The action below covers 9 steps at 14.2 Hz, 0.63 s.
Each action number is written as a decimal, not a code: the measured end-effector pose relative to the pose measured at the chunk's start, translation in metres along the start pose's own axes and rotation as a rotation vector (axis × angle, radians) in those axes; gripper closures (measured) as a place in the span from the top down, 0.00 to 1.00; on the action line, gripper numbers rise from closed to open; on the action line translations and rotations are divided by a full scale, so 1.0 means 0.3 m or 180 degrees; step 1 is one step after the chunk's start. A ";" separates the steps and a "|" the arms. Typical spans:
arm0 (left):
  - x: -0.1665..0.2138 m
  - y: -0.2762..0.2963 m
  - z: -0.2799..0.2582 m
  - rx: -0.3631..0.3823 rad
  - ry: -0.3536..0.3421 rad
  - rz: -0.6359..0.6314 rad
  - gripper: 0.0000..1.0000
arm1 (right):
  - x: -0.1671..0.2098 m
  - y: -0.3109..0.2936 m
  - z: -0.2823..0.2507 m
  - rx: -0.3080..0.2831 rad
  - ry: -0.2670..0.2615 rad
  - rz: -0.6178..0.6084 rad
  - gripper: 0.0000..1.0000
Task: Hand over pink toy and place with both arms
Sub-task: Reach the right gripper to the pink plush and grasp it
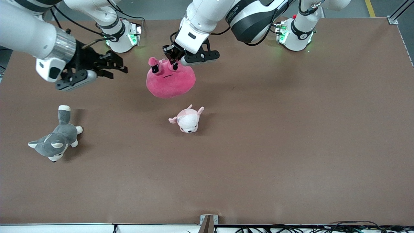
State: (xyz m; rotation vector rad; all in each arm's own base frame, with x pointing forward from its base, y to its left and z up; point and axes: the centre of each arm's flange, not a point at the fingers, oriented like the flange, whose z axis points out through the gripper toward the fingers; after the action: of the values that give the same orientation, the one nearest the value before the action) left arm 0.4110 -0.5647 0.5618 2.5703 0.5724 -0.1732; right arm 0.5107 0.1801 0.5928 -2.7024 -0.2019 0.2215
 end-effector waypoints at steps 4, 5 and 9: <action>-0.002 0.000 0.000 0.0003 0.0009 0.0005 0.09 | 0.037 -0.030 0.055 0.0190 -0.0038 -0.0003 0.61; -0.005 0.001 0.001 0.0003 0.0009 0.0009 0.09 | 0.041 -0.054 0.075 0.0190 -0.0048 -0.0033 0.61; -0.006 0.004 -0.003 -0.0006 0.0010 0.0012 0.09 | 0.043 -0.160 0.146 0.0172 -0.0051 -0.0142 0.62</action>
State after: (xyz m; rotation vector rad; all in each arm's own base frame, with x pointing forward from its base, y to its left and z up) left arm 0.4098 -0.5657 0.5636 2.5701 0.5686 -0.1674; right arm 0.5101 0.2428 0.5720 -2.6402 -0.2569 0.2320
